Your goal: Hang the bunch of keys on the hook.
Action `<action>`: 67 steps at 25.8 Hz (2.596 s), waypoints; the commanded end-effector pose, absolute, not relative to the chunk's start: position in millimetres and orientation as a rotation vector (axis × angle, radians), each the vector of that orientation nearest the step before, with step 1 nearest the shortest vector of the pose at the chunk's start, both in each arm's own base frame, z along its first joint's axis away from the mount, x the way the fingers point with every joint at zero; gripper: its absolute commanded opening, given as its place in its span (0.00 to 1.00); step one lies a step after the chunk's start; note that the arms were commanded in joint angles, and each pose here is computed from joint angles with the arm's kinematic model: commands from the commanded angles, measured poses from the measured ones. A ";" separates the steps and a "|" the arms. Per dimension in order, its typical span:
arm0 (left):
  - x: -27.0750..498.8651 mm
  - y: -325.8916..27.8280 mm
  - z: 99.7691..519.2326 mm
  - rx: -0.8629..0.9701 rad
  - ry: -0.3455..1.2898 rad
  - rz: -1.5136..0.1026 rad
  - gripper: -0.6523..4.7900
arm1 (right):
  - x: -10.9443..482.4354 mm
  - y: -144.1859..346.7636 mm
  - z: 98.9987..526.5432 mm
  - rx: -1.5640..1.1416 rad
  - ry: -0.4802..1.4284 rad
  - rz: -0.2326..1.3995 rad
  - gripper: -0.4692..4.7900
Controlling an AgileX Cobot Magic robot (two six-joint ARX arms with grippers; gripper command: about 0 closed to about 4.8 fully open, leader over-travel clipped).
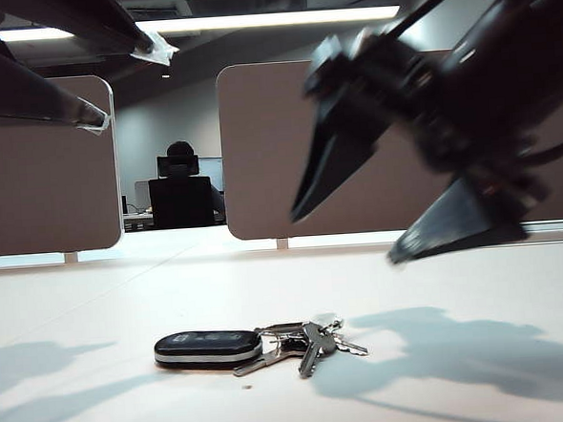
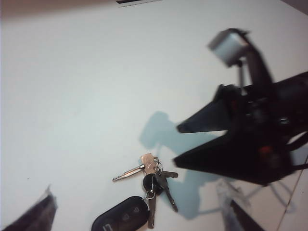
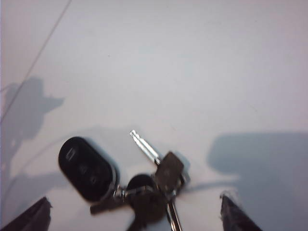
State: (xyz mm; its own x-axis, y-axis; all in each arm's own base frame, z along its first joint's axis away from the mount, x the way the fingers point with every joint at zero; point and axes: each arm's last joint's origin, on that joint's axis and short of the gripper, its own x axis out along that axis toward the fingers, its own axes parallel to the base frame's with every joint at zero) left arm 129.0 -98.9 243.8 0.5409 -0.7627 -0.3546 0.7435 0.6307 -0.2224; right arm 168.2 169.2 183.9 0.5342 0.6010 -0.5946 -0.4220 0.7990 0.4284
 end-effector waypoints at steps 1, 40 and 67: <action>128.3 -99.6 245.7 -0.040 0.443 -0.895 1.00 | 179.6 182.1 179.9 0.247 0.825 0.626 1.00; 125.8 -97.4 239.0 -0.002 0.510 -0.880 1.00 | 187.7 192.8 150.7 0.268 1.010 0.539 0.46; 124.6 -96.5 236.1 0.003 0.545 -0.876 1.00 | 183.1 190.0 209.6 0.221 0.773 0.713 0.08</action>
